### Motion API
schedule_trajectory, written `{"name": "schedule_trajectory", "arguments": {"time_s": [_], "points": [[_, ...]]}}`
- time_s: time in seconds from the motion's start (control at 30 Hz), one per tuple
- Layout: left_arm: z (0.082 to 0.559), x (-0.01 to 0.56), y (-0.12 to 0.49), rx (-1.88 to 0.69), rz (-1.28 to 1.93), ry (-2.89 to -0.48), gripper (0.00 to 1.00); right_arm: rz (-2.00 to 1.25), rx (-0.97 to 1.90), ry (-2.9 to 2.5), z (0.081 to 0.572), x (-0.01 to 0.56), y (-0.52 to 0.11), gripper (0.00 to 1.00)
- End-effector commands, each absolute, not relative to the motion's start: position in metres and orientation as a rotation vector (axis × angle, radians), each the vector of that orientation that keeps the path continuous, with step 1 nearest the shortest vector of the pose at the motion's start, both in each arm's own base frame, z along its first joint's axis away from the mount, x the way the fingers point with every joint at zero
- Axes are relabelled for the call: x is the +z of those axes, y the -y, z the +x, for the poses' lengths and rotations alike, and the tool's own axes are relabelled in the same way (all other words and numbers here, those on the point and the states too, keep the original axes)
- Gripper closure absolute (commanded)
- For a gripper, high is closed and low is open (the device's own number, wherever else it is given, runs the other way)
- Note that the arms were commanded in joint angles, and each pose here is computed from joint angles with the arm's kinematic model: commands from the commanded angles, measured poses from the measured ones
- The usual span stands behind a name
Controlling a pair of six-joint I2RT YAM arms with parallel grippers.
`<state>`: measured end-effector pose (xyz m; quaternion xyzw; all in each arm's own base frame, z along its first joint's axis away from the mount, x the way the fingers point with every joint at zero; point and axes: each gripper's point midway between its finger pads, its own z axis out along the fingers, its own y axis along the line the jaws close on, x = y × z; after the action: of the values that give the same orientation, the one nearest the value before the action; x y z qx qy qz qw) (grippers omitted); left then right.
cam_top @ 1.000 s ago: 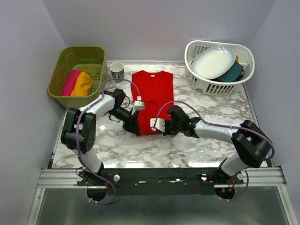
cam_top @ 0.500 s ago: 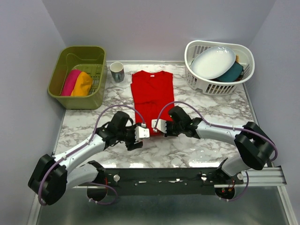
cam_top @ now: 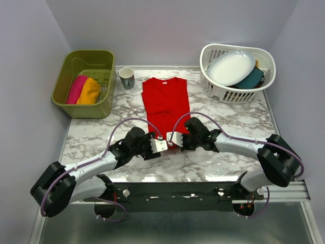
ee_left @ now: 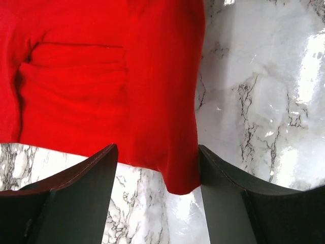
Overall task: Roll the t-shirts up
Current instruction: Roll the T-shirt to the center of the board.
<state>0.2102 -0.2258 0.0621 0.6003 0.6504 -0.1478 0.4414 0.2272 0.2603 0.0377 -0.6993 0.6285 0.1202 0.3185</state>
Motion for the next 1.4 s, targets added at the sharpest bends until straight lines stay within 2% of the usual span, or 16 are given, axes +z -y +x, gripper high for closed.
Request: {"name": "schedule_trajectory", "arguments": {"time_s": [0.0, 0.13, 0.23, 0.33, 0.37, 0.47, 0.5, 0.8, 0.97, 1.13, 1.37], "points": [[0.205, 0.070, 0.230, -0.371, 1.517, -1.545, 0.28, -1.826, 0.354, -1.672, 0.222, 0.040, -0.263, 0.91], [0.201, 0.061, 0.233, -0.372, 1.579, -1.548, 0.36, -1.815, 0.362, -1.673, 0.224, 0.042, -0.267, 0.91], [0.197, 0.056, 0.234, -0.387, 1.624, -1.556, 0.46, -1.812, 0.367, -1.670, 0.224, 0.043, -0.268, 0.91], [0.189, 0.052, 0.236, -0.431, 1.693, -1.545, 0.63, -1.802, 0.367, -1.683, 0.225, 0.043, -0.268, 0.90], [0.181, 0.049, 0.235, -0.469, 1.728, -1.559, 0.83, -1.800, 0.372, -1.684, 0.225, 0.044, -0.268, 0.90], [0.170, 0.055, 0.240, -0.576, 1.776, -1.600, 0.98, -1.797, 0.408, -1.716, 0.222, 0.045, -0.267, 0.89], [0.168, 0.058, 0.240, -0.607, 1.779, -1.611, 1.00, -1.799, 0.426, -1.723, 0.220, 0.046, -0.266, 0.89], [0.154, 0.090, 0.246, -0.992, 1.751, -1.768, 1.00, -1.922, 0.769, -1.768, 0.195, 0.074, -0.251, 0.91], [0.150, 0.099, 0.239, -1.225, 1.815, -1.819, 1.00, -2.031, 0.927, -1.822, 0.183, 0.068, -0.233, 0.93], [0.169, 0.098, 0.226, -1.296, 1.848, -1.858, 1.00, -2.139, 0.989, -1.812, 0.179, 0.066, -0.225, 0.94], [0.172, 0.092, 0.217, -1.428, 1.863, -1.935, 1.00, -2.193, 1.109, -1.832, 0.183, 0.063, -0.229, 0.94]]}}
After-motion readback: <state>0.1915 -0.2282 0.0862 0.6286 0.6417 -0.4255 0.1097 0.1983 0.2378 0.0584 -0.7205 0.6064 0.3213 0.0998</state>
